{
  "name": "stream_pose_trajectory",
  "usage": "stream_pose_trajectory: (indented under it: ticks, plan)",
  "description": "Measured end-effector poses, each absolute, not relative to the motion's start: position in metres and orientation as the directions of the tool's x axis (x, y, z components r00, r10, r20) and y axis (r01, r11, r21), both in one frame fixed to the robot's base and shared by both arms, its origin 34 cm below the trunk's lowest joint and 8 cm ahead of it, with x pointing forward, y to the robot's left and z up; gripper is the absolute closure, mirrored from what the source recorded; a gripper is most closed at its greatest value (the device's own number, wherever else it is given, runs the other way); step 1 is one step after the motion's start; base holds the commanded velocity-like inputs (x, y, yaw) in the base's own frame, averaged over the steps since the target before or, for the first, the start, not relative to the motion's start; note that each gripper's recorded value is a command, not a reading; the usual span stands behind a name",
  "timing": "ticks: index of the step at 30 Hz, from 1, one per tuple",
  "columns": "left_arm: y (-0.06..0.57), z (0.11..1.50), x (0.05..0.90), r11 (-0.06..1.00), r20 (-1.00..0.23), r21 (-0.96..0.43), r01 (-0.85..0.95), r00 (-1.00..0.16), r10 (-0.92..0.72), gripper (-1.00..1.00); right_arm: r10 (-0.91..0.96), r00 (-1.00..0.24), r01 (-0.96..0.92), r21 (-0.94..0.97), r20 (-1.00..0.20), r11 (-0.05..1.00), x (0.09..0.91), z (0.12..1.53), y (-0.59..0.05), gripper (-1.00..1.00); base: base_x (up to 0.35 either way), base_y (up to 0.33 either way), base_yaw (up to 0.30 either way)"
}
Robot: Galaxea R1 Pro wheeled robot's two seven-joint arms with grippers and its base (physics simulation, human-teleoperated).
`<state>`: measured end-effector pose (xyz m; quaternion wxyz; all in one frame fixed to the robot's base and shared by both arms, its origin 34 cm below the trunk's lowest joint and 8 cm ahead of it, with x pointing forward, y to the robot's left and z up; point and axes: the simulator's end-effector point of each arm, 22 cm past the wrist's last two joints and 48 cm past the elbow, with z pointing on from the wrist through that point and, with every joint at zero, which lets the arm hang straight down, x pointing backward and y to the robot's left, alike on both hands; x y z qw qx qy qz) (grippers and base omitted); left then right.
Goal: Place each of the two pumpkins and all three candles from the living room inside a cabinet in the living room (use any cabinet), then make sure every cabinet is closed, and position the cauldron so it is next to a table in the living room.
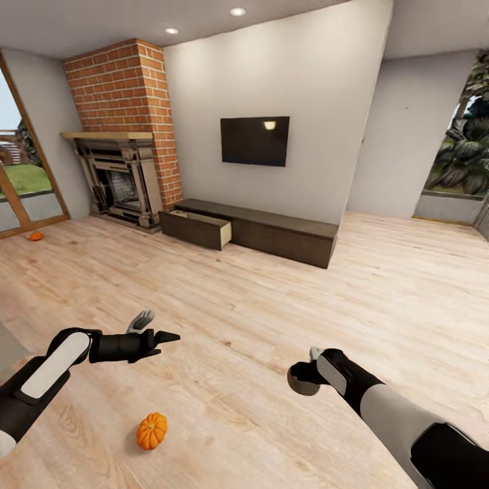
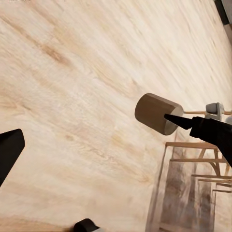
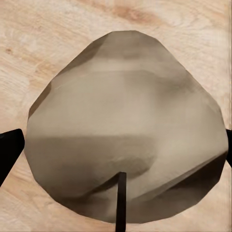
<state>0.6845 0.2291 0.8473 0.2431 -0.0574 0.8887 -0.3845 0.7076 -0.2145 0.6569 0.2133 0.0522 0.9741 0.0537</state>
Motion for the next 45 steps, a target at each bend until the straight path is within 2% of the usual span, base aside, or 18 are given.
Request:
stream_pose_trajectory:
  ticks: [15,32,45]
  plan:
    - [0.2292,0.8474,0.6844,0.699,-0.389,-0.710,0.085,-0.875,-0.288,-1.00,0.126,-0.902,0.080,0.127,-0.412,0.989,0.7081,0.6574,-0.2148,1.00,0.226,-0.245,-0.084]
    - [0.2288,0.8472,0.6841,0.699,-0.388,-0.710,0.086,-0.876,-0.287,-1.00,0.133,-0.895,0.084,0.131,-0.426,0.988,0.7115,0.6592,-0.2149,1.00,0.231,-0.237,-0.003]
    - [0.2291,0.8476,0.6842,0.699,-0.389,-0.710,0.086,-0.875,-0.288,-1.00,0.132,-0.895,0.084,0.130,-0.427,0.988,0.7115,0.6593,-0.2150,1.00,0.302,-0.069,0.000]
